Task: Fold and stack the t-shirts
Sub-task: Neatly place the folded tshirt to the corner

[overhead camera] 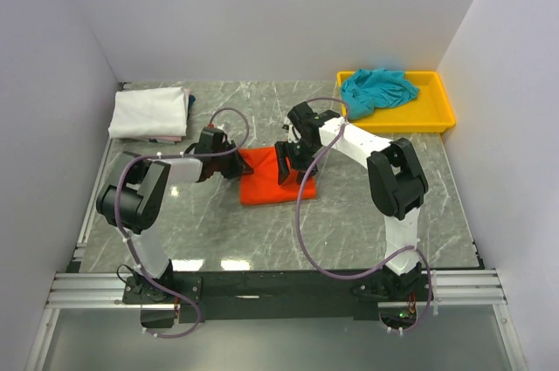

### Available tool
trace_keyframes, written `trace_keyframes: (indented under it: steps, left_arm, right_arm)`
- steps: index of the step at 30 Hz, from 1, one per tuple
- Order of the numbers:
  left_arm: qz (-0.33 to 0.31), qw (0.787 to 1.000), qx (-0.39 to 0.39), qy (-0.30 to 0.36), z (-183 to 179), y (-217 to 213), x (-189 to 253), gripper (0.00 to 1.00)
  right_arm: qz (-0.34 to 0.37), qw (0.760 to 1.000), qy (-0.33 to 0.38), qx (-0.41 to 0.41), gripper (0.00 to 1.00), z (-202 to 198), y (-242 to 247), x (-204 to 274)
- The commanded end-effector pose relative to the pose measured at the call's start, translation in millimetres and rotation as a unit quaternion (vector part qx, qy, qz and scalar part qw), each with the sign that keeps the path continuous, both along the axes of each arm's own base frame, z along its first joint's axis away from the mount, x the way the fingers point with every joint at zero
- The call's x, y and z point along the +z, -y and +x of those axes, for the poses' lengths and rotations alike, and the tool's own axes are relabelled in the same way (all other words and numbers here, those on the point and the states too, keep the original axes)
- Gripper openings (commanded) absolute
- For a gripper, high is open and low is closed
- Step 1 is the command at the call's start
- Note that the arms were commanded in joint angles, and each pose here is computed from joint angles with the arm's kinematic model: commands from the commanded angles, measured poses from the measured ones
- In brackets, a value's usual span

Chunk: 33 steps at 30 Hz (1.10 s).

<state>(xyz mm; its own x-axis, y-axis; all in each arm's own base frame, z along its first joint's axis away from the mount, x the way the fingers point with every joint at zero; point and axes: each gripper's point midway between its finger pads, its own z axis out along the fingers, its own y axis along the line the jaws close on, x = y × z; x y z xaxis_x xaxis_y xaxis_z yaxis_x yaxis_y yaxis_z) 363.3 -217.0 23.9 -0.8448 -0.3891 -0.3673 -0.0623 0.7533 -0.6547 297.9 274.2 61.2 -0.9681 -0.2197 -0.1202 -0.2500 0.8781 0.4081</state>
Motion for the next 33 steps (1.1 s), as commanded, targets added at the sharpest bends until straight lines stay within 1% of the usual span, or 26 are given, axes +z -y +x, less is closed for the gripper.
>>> trace_keyframes:
  steps: [1,2,3,4,5,6,7,8,9,11,13,14,15,17,18,20,21,24,25,27,28,31,33]
  left_arm:
    - [0.146,0.986,0.022,-0.074,-20.5,-45.2,-32.3,0.00]
    - [0.166,0.983,0.015,-0.070,-18.1,-50.1,-29.0,0.00]
    - [0.185,0.981,0.020,-0.053,-3.5,-53.5,-17.5,0.00]
    - [0.208,0.976,0.017,-0.068,-8.4,-60.9,-15.7,0.00]
    - [0.229,0.971,0.004,-0.064,-5.3,-65.4,-12.7,0.00]
    - [0.231,0.972,-0.001,-0.048,7.8,-62.2,2.7,0.00]
    - [0.267,0.962,0.003,-0.060,5.1,-75.3,4.0,0.00]
    - [0.287,0.956,-0.008,-0.054,9.2,-79.8,8.1,0.00]
    - [0.296,0.954,-0.006,-0.039,20.6,-80.5,21.8,0.00]
    - [0.332,0.942,-0.016,-0.034,25.5,-90.7,29.2,0.00]
    - [0.345,0.938,-0.019,-0.009,40.9,-91.4,47.2,0.00]
    - [0.366,0.930,-0.024,-0.011,42.2,-98.0,48.5,0.00]
    - [0.374,0.927,-0.020,0.005,52.9,-98.6,60.7,0.00]
    - [0.405,0.914,-0.024,0.010,60.9,-107.3,65.8,0.00]
    - [0.413,0.910,-0.022,0.019,68.1,-108.5,74.6,0.00]
    - [0.436,0.899,-0.031,0.024,75.7,-113.4,76.4,0.00]
    - [0.450,0.892,-0.025,0.031,82.9,-117.1,85.2,0.00]
    - [0.477,0.878,-0.026,0.038,100.1,-122.6,93.6,0.00]
    - [0.484,0.874,-0.032,0.030,101.6,-123.7,89.0,0.00]
    - [0.492,0.869,-0.028,0.042,113.4,-126.2,102.9,0.00]
    - [0.501,0.864,-0.029,0.035,114.1,-131.6,102.5,0.00]
    - [0.496,0.866,-0.017,0.057,125.3,-137.0,126.3,0.00]
    - [0.499,0.863,-0.011,0.075,132.2,-142.6,140.3,0.00]
  right_arm:
    - [-0.011,1.000,0.010,0.010,0.70,1.9,1.3,4.0]
    - [-0.013,1.000,0.012,0.010,0.70,2.7,2.9,5.4]
    - [-0.017,1.000,0.018,0.010,0.70,4.3,3.6,8.0]
    - [-0.021,1.000,0.020,0.011,0.70,4.8,5.8,8.9]
    - [-0.023,0.999,0.022,0.010,0.70,4.7,7.8,11.9]
    - [-0.027,0.999,0.026,0.011,0.70,4.8,9.0,13.4]
    - [-0.030,0.999,0.025,0.011,0.70,4.5,10.9,13.1]
    - [-0.030,0.999,0.027,0.010,0.70,4.1,13.2,16.9]
    - [-0.032,0.999,0.027,0.009,0.70,3.1,14.9,17.4]
    - [-0.032,0.999,0.029,0.007,0.70,2.4,19.2,19.6]
    - [-0.034,0.999,0.027,0.006,0.70,0.0,23.0,19.3]
    - [-0.035,0.999,0.027,0.003,0.70,0.2,26.2,20.0]
    - [-0.037,0.999,0.027,0.003,0.71,-0.5,28.5,19.5]
    - [-0.037,0.999,0.026,0.002,0.70,-1.2,32.6,20.0]
    - [-0.038,0.999,0.022,-0.001,0.71,-1.8,35.3,17.7]
    - [-0.037,0.999,0.019,-0.001,0.71,-2.1,38.6,17.7]
    - [-0.038,0.999,0.017,-0.002,0.70,-1.9,40.3,16.8]
    - [-0.038,0.999,0.017,-0.001,0.70,0.0,43.4,16.8]
    - [-0.038,0.999,0.017,-0.003,0.70,2.3,45.2,16.5]
    - [-0.037,0.999,0.015,-0.004,0.71,3.1,46.3,16.0]
    - [-0.037,0.999,0.014,-0.006,0.70,4.2,47.3,15.0]
    - [-0.035,0.999,0.013,-0.009,0.71,5.6,49.4,14.2]
    - [-0.034,0.999,0.011,-0.012,0.71,6.2,51.8,12.8]
